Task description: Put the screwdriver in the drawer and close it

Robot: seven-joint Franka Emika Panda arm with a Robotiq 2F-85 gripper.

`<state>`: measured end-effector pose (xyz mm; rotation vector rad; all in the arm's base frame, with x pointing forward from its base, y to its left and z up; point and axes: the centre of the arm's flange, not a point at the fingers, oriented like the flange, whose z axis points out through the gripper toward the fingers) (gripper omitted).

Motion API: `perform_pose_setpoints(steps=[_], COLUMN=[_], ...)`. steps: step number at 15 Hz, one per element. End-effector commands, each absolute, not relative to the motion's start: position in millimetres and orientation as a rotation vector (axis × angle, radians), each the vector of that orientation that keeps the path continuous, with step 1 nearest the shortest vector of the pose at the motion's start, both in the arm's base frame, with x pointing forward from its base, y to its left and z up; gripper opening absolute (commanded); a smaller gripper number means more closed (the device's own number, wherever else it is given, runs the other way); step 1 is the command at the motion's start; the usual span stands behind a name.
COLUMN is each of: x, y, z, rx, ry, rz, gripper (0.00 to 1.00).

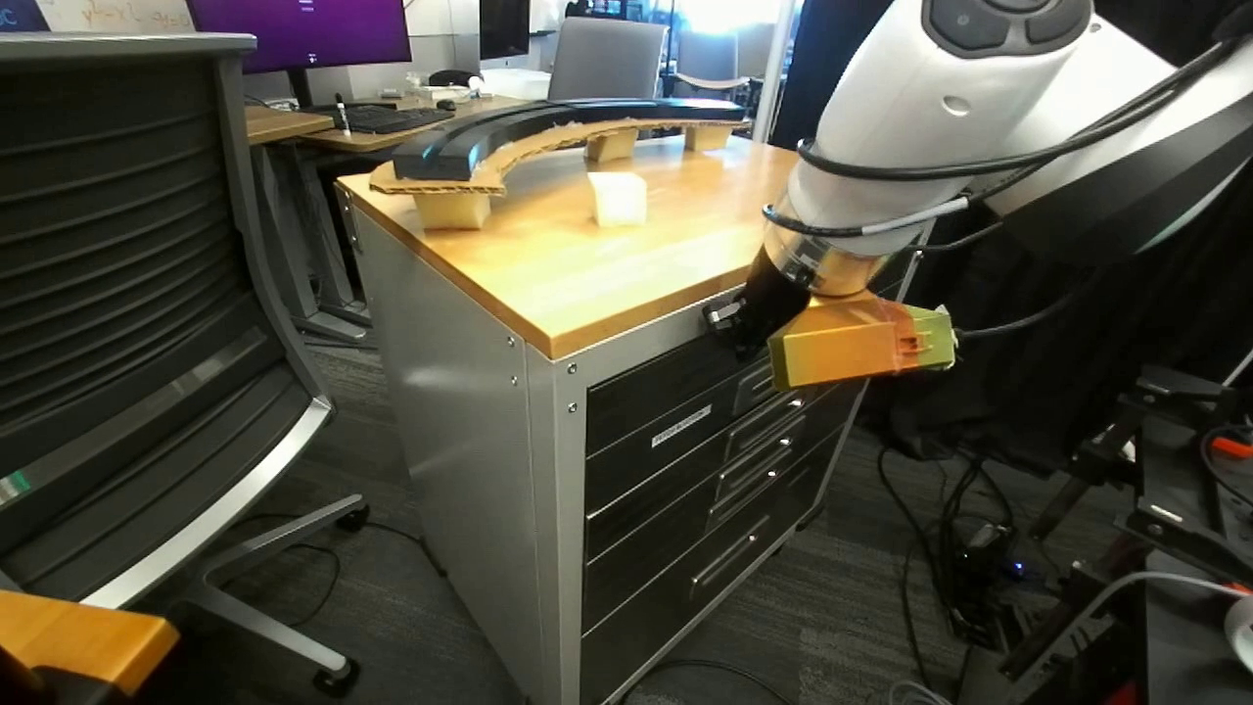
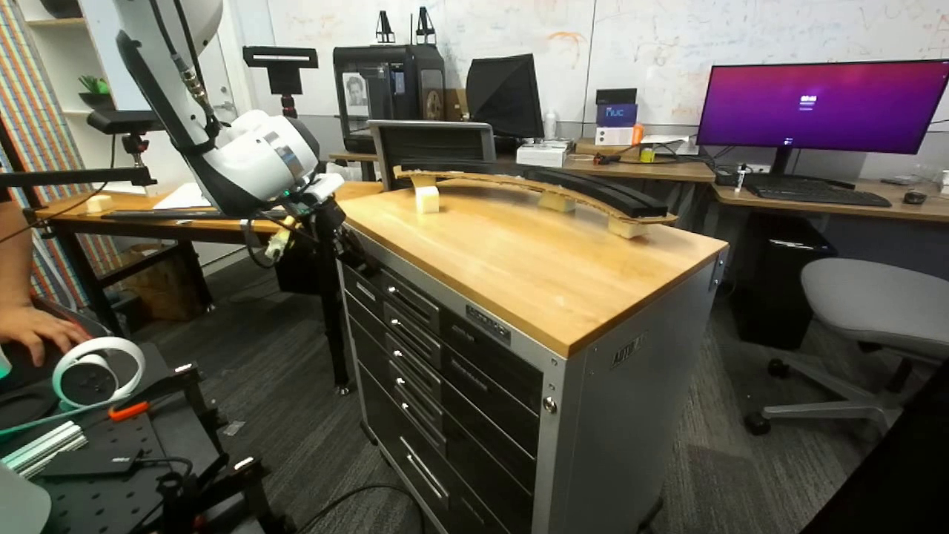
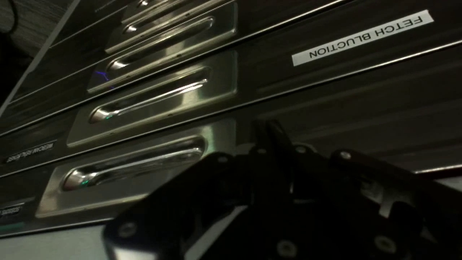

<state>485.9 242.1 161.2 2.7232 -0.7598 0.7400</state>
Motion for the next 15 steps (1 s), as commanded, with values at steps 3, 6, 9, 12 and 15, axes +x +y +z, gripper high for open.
perform_pose_setpoints(steps=[3, 6, 9, 12, 15], x=[490, 477, 468, 469, 469], y=[211, 214, 235, 254, 260], z=[258, 290, 321, 371, 366], rx=[2.868, 2.9, 2.93, 2.969, 3.007], ry=[-0.818, -0.76, -0.642, -0.606, -0.648], rz=[0.409, 0.221, 0.085, 0.023, 0.025], gripper=[0.55, 0.77, 0.98, 1.0, 1.0])
